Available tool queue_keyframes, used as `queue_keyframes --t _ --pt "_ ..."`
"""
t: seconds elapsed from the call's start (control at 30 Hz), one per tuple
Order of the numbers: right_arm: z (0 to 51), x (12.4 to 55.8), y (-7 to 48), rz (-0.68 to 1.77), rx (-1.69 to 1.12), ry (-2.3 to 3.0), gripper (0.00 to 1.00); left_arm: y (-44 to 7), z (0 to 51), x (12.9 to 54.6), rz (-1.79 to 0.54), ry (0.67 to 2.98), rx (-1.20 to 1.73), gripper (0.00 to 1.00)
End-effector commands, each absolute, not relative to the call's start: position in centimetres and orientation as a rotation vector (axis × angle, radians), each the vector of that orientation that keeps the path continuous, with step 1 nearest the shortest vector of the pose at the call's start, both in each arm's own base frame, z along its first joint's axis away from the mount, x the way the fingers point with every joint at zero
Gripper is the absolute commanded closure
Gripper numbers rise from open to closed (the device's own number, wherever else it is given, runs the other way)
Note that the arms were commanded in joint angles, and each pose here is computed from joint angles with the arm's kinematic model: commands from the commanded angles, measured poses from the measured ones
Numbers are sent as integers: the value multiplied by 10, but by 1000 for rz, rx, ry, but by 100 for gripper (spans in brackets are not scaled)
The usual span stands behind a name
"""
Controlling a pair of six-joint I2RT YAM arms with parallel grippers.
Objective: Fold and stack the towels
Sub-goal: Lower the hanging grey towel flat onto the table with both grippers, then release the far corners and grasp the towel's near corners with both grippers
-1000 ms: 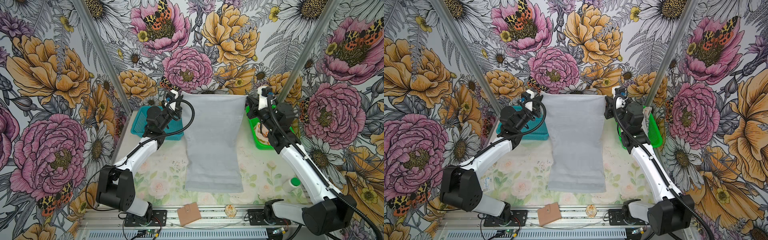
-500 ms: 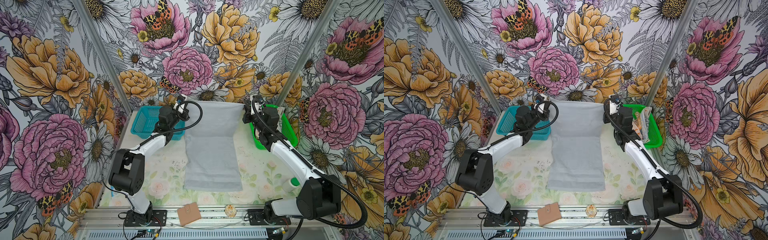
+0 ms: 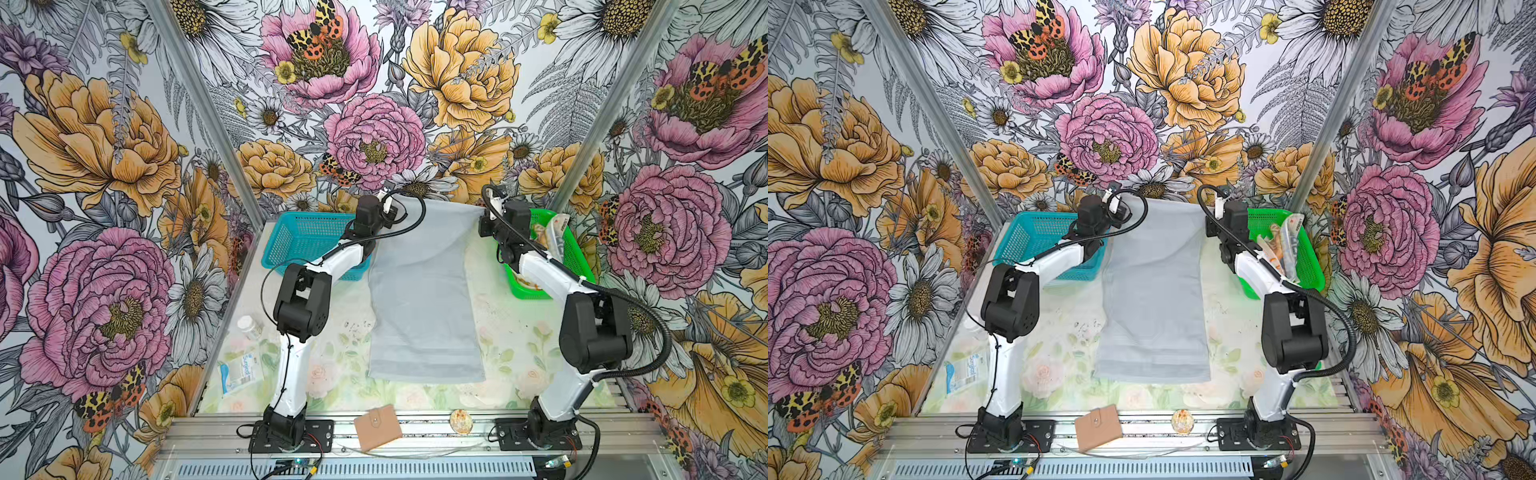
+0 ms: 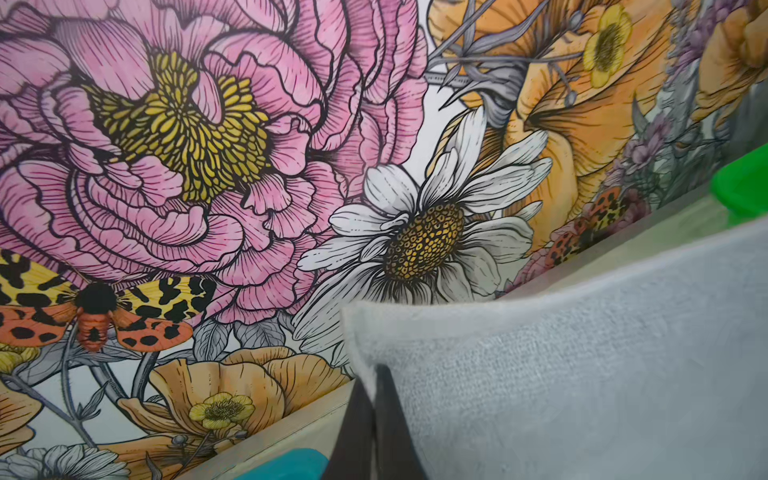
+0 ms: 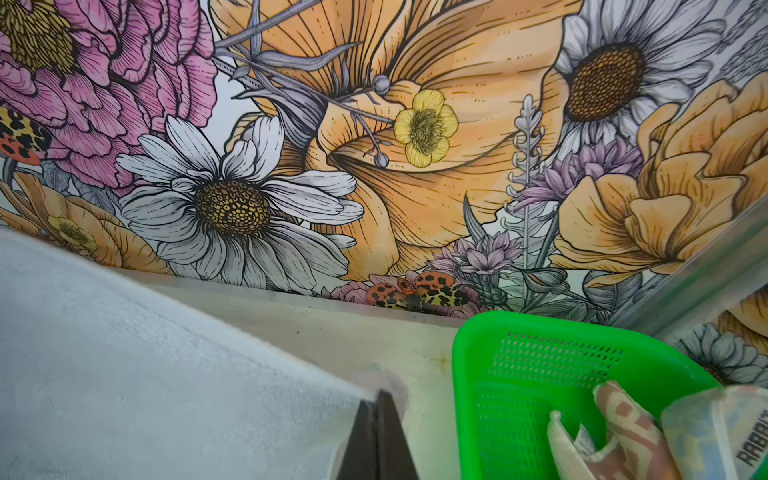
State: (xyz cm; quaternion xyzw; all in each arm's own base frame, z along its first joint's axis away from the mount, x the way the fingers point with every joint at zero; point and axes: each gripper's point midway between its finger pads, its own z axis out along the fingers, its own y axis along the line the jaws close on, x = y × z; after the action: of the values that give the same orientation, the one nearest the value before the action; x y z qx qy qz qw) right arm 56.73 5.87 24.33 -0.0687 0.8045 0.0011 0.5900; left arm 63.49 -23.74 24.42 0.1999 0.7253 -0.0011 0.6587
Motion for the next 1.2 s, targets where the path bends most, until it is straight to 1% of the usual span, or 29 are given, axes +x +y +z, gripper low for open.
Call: queue_keyframes --t 0.0,0.13,0.17,0.23,0.3,0.33,0.37,0.4,0.47,0.53,0.57,0.6,0.63,0.7,0.83,0.93,1.0,1.1,1.17 --pt "255 589 51 -10 -136 1828 100 -208 239 657 135 1687 377 100" --pt "242 613 56 18 -132 1839 100 -205 234 681 144 1699 363 100" --pt "239 619 58 25 -134 1849 100 -204 234 686 138 1701 363 96" --pt "235 632 62 44 -134 1869 100 -199 238 698 134 1695 329 69" --pt "235 643 65 68 -127 1871 100 -191 251 703 96 1653 264 63" --pt "236 648 67 81 -129 1871 95 -185 264 704 64 1626 217 59" --pt "240 650 70 95 -131 1866 83 -185 274 704 14 1607 210 52" --pt "245 652 74 108 -136 1863 74 -184 287 702 -22 1589 200 50" --pt "263 649 82 129 -156 1836 60 -184 314 694 -65 1553 200 48" --pt "284 639 86 121 -163 1800 44 -194 340 679 -106 1522 229 47" --pt "294 633 88 117 -164 1773 33 -201 355 667 -120 1503 254 46" --pt "303 626 89 116 -163 1750 26 -207 368 654 -115 1490 272 45" --pt "310 619 90 114 -161 1739 22 -214 378 640 -107 1481 286 45" --pt "317 603 88 100 -141 1763 19 -232 393 602 -77 1480 333 44" --pt "311 548 87 102 -81 1874 19 -242 391 514 28 1577 332 45" --pt "276 485 95 174 -17 2015 21 -233 356 443 34 1795 271 47" --pt "242 439 95 235 55 2117 25 -219 323 396 -33 1966 190 48" --pt "187 377 103 362 138 2258 36 -213 269 329 -194 2163 176 51" --pt "156 343 106 342 148 2376 38 -212 236 290 -339 2280 134 51"
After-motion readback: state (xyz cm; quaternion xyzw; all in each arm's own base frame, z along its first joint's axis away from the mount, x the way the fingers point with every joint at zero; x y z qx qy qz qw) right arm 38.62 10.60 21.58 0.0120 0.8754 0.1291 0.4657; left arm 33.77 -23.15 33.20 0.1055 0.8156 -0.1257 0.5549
